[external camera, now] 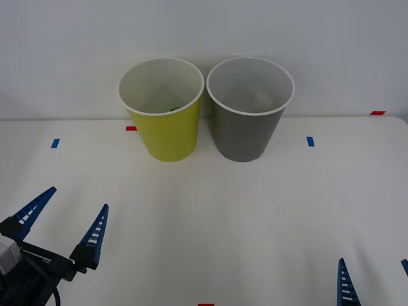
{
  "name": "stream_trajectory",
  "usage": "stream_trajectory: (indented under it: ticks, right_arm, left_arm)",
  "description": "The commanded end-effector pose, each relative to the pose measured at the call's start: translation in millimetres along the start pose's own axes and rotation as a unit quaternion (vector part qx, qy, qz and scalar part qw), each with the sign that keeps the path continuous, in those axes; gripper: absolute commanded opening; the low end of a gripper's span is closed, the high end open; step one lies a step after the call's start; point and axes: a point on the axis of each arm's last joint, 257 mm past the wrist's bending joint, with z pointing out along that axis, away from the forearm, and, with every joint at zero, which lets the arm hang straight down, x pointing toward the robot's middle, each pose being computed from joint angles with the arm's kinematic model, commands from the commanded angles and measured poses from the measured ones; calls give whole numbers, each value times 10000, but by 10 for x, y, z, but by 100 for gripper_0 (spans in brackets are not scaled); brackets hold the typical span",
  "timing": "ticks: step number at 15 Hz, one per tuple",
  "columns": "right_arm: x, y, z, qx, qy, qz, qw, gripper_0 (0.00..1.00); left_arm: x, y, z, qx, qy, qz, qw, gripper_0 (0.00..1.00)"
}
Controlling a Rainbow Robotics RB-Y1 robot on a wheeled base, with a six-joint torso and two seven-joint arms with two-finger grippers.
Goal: Put cans in the gray bin and PET bottles in the light green bin.
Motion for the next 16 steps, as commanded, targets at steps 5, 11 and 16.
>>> stream_trajectory:
  ticks: [5,11,16]
  right_arm:
    - [0,0,0,0,0,0,10000,100]
    - [0,0,0,0,0,0,10000,100]
    - [0,0,0,0,0,0,10000,100]
  left_arm:
    - [458,-67,-643,-241,343,-87,9991,100]
    - [668,-16,-1071,-746,841,-50,9936,100]
    - [745,30,-1269,-940,1079,22,9897,100]
